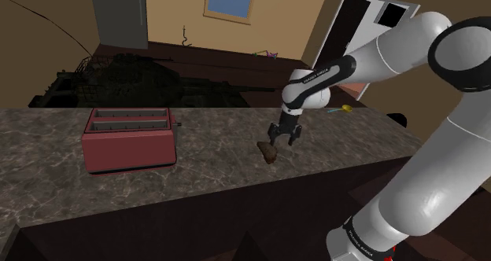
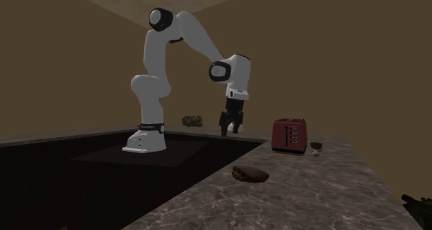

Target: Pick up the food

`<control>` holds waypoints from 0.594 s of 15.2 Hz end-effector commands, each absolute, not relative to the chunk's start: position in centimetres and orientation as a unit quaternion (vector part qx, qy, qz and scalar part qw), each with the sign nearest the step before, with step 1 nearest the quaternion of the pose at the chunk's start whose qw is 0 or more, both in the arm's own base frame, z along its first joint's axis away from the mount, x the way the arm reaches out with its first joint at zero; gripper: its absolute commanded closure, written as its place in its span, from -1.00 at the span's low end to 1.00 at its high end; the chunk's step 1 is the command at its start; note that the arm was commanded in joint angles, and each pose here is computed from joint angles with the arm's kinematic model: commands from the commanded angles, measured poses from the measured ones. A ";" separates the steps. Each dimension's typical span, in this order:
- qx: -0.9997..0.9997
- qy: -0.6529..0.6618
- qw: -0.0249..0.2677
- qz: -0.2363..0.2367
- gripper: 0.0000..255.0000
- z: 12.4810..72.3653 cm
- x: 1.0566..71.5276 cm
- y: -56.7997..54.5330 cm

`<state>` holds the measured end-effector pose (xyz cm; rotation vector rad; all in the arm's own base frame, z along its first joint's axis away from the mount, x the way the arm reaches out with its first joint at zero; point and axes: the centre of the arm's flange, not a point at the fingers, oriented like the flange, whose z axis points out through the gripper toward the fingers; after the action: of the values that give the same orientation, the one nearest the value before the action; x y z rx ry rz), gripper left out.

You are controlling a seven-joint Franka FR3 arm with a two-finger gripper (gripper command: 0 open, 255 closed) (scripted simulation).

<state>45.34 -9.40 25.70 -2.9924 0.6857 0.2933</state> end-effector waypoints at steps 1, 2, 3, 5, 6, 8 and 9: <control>-0.966 0.238 0.029 0.096 -1.00 23.3 46.1 -10.1; -0.964 0.246 0.029 0.096 -1.00 22.2 46.5 -10.5; -0.962 0.253 0.029 0.097 -1.00 21.0 47.0 -11.0; -0.958 0.268 0.030 0.097 -1.00 18.7 47.9 -11.9; -0.956 0.276 0.030 0.098 -1.00 17.5 48.3 -12.4; -0.951 0.291 0.030 0.099 -1.00 15.2 49.1 -13.4; -0.950 0.293 0.030 0.099 -1.00 14.7 49.2 -13.5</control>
<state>48.76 -13.34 15.49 -2.9353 0.8882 0.3045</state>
